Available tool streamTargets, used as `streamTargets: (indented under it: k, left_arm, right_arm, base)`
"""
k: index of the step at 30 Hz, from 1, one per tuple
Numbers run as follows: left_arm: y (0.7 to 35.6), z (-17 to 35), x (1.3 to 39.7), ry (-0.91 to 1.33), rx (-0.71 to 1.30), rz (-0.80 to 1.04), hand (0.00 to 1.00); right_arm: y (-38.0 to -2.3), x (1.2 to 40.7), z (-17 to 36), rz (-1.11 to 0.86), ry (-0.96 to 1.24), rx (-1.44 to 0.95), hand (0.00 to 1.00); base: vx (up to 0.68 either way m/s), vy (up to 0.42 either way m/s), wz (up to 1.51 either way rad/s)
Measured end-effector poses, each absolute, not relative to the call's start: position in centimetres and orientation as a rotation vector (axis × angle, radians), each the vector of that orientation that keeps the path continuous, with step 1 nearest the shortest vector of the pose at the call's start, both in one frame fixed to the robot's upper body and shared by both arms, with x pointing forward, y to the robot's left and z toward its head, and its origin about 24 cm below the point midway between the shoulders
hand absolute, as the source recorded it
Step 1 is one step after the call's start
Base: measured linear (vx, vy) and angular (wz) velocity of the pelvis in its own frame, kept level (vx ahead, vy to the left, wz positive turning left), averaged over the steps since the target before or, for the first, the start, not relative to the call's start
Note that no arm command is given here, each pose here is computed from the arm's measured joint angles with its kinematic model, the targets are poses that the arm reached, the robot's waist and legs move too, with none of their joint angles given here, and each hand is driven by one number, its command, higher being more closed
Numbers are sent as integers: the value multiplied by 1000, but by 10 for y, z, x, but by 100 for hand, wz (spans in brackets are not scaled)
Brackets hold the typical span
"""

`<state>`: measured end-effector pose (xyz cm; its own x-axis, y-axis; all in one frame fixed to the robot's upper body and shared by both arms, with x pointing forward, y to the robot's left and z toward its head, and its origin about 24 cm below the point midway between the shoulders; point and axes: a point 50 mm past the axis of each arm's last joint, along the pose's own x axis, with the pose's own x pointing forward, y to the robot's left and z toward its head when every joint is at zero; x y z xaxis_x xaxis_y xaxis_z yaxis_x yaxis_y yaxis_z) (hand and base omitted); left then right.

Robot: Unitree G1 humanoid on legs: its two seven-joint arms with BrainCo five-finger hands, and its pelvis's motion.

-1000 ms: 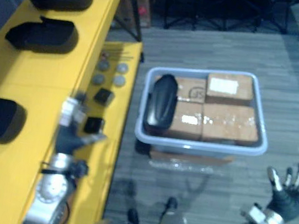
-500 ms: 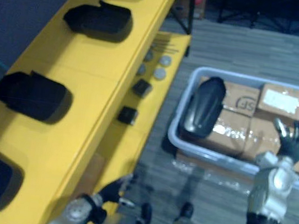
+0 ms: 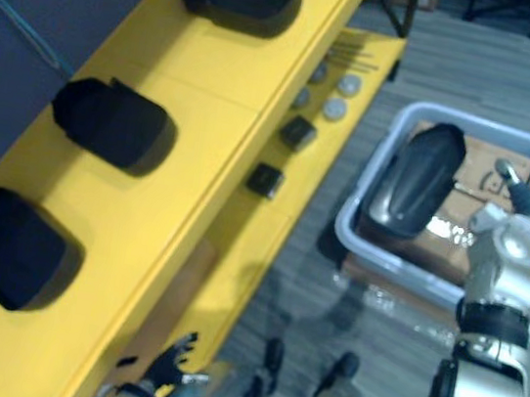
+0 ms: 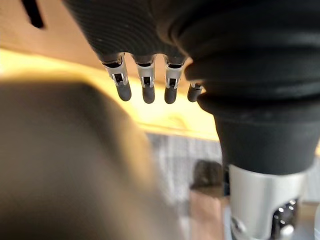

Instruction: Walk over and take plastic housings, then place them on the shelf

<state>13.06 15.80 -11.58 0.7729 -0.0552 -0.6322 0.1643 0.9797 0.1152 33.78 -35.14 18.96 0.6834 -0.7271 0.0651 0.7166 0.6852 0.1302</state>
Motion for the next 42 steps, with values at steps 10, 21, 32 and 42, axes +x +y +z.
streamTargets:
  k: [10,21,32,42]
  left_arm:
    - [165,-125,126,739,93,-30,0]
    - [162,-126,138,737,51,-12,0]
    - [162,-127,143,746,48,8,0]
    - [160,-129,142,755,21,24,0]
  right_arm:
    - [-371,336,201,-909,-32,64,0]
    - [-376,339,223,-870,-54,-73,0]
    - [-376,342,226,-866,-32,-133,0]
    - [-378,343,230,-877,-1,-188,0]
  base:
    - [14,2,7]
    - [-57,28,5]
    - [-41,24,1]
    - [-46,9,0]
